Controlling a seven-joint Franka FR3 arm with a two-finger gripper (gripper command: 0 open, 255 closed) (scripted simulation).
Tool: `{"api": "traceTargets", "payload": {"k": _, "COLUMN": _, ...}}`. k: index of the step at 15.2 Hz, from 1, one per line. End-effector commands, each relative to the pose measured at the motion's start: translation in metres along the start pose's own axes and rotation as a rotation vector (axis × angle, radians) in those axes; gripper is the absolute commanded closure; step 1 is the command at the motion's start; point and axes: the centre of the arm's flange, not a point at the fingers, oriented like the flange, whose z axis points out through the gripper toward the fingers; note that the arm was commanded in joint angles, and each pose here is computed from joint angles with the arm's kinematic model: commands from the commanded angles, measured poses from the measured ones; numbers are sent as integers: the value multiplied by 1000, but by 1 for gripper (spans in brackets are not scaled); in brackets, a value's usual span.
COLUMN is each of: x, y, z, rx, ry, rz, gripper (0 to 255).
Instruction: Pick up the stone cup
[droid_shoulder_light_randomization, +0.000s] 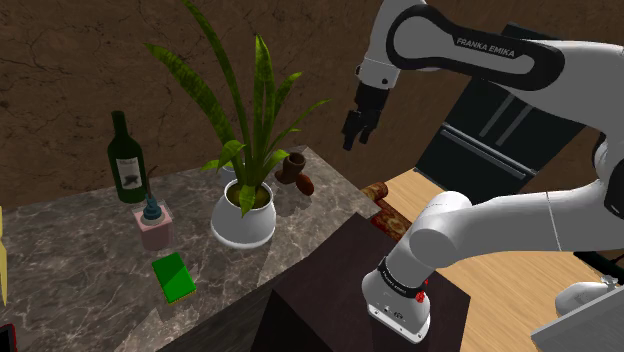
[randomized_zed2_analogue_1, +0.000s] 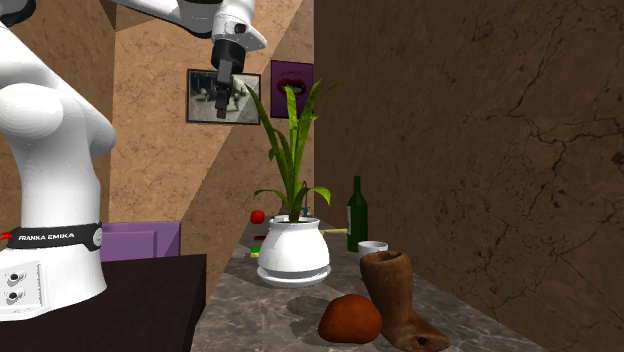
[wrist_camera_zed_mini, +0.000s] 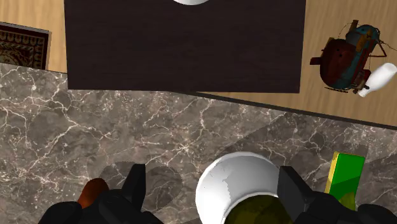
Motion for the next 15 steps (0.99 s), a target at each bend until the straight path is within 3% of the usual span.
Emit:
{"api": "traceTargets", "payload": {"k": 1, "x": 0, "y": 0, "z": 0, "rx": 0, "ry": 0, "rz": 0, "gripper": 0}}
{"api": "traceTargets", "payload": {"k": 15, "x": 111, "y": 104, "z": 96, "rx": -27, "ry": 28, "rz": -137, "gripper": 0}}
